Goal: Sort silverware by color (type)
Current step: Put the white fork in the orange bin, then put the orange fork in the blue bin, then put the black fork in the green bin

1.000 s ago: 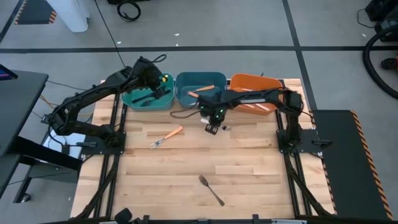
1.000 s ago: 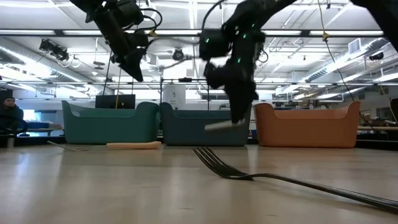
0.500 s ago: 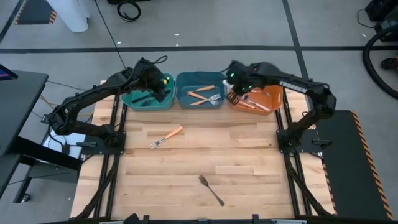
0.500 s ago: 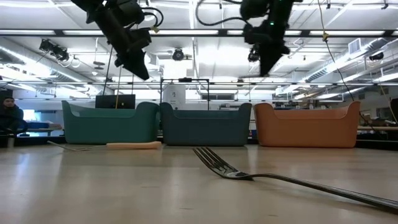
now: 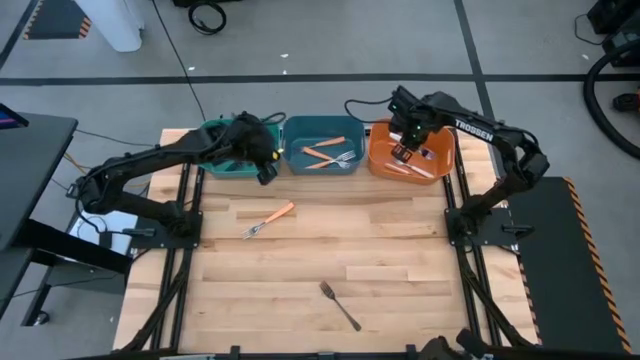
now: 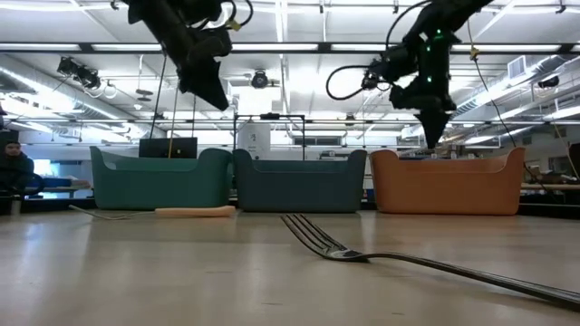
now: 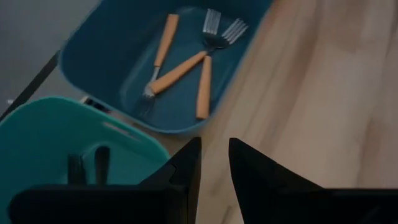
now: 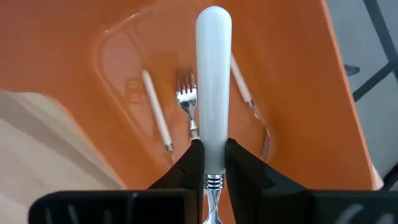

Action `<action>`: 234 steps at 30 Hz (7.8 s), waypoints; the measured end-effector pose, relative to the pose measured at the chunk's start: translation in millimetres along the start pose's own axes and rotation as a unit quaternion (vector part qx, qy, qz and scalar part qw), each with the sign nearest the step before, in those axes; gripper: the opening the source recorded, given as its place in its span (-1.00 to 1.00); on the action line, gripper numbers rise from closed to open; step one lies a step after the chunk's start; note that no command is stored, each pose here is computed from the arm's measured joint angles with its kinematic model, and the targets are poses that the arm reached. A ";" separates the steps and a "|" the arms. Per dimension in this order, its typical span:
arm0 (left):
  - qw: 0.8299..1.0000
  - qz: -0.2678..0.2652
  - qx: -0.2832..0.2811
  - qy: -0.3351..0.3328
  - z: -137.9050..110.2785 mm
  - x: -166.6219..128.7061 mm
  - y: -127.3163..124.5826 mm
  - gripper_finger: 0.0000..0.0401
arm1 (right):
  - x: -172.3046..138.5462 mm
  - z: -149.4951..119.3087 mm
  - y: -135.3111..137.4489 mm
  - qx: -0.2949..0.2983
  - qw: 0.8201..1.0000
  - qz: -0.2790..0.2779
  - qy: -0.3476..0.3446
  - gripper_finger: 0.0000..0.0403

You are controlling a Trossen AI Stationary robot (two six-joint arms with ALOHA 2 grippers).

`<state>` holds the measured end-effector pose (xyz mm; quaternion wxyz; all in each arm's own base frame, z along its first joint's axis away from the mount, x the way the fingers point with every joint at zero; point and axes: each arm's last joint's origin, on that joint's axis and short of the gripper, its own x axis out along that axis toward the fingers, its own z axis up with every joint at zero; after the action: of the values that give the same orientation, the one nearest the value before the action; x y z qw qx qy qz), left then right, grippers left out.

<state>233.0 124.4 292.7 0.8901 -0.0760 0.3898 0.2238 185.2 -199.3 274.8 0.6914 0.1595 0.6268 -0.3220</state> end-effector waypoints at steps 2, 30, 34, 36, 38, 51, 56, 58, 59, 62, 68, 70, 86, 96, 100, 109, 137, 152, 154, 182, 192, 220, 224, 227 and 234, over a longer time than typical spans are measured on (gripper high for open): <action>1.000 -0.007 0.006 0.004 0.1 2.7 -6.0 -0.54 | 5.9 -1.4 -2.8 -0.008 1.000 -0.011 0.002 -0.71; 0.969 -0.060 -0.077 0.226 -43.0 78.9 -100.2 -0.54 | 12.6 4.8 -14.7 -0.039 0.998 -0.039 -0.037 -0.41; 0.963 -0.056 -0.120 0.233 -44.9 76.4 -107.9 -0.54 | 12.7 5.7 -15.7 -0.036 0.998 -0.037 -0.043 -0.41; 0.961 -0.050 -0.136 0.237 -45.8 75.9 -108.4 -0.54 | 12.7 6.1 -15.9 -0.036 0.998 -0.037 -0.045 -0.41; 0.959 -0.047 -0.137 0.245 -47.9 75.5 -109.2 -0.54 | 12.7 6.5 -16.0 -0.035 0.998 -0.038 -0.047 -0.41; 0.945 -0.022 -0.152 0.290 -78.2 85.0 -107.8 -0.41 | 12.3 9.9 -15.9 -0.045 0.996 -0.028 -0.067 -0.41; 0.950 0.006 -0.139 0.280 -78.6 85.0 -105.6 -0.38 | 12.3 9.9 -15.9 -0.049 0.996 -0.028 -0.067 -0.41; 0.950 0.012 -0.139 0.279 -78.6 85.1 -105.1 -0.38 | 12.2 9.9 -15.9 -0.049 0.996 -0.028 -0.067 -0.41; 0.950 0.012 -0.139 0.280 -78.9 85.6 -105.2 -0.38 | 12.3 9.9 -15.9 -0.049 0.996 -0.028 -0.067 -0.41; 0.946 0.016 -0.132 0.294 -83.1 92.2 -106.1 -0.38 | 12.3 9.8 -15.9 -0.046 0.996 -0.028 -0.066 -0.41; 0.936 0.029 -0.103 0.336 -97.4 113.7 -108.9 -0.38 | 12.3 9.8 -15.9 -0.046 0.996 -0.028 -0.066 -0.41; 0.933 0.032 -0.103 0.343 -99.2 118.3 -109.7 -0.38 | 12.4 9.4 -15.8 -0.046 0.996 -0.027 -0.064 -0.41; 0.932 -0.007 -0.048 0.360 -102.9 121.8 -110.7 -0.76 | 12.4 9.2 -15.8 -0.001 0.998 -0.024 -0.064 -0.41; 0.959 -0.038 -0.025 0.281 -41.2 78.1 -100.1 -0.76 | 12.3 9.7 -13.7 -0.004 0.998 0.004 -0.070 -0.41; 0.985 -0.001 0.013 0.174 9.4 56.3 -90.4 -0.76 | 12.3 10.0 -13.8 -0.004 0.997 0.002 -0.072 -0.41; 0.987 0.070 0.064 -0.132 108.7 44.2 -37.0 -0.75 | 11.9 12.3 -14.0 0.031 0.996 0.003 -0.083 -0.41; 0.996 0.046 0.074 0.011 79.1 142.5 23.3 -0.37 | 2.6 7.6 43.7 0.064 0.993 0.089 -0.046 -0.43; 0.994 0.014 0.014 0.107 91.8 0.7 -7.5 -0.37 | -20.1 -6.7 139.5 -0.046 0.982 0.172 -0.068 -0.43; 0.993 0.010 -0.007 0.116 87.7 -13.7 -14.2 -0.37 | -24.1 -8.6 152.5 -0.076 0.975 0.188 -0.085 -0.43; 0.965 -0.106 0.167 0.172 20.5 -112.9 -168.9 -0.36 | -36.2 -66.1 313.9 0.062 0.939 0.306 -0.141 -0.33; 0.957 -0.131 0.205 0.159 1.4 -133.0 -198.2 -0.36 | 0.6 -106.0 383.4 0.042 0.925 0.376 -0.025 -0.34; 0.965 -0.132 0.189 0.126 0.5 -137.3 -208.0 -0.36 | 48.5 -127.9 428.0 0.008 0.949 0.316 0.003 -0.34; 0.965 -0.134 0.188 0.123 1.1 -137.2 -208.5 -0.36 | 53.5 -128.4 429.1 0.008 0.958 0.285 0.017 -0.35; 0.966 -0.134 0.187 0.121 1.3 -137.3 -208.8 -0.36 | 53.9 -128.8 427.7 0.017 0.962 0.271 0.019 -0.35; 0.967 -0.138 0.183 0.113 2.7 -137.1 -209.9 -0.36 | 53.4 -127.2 429.1 0.020 0.961 0.275 -0.004 -0.35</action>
<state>249.1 -107.8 386.1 0.8610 0.0106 0.5083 0.0134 365.3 185.3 123.7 0.7526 0.3379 0.5492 -0.1330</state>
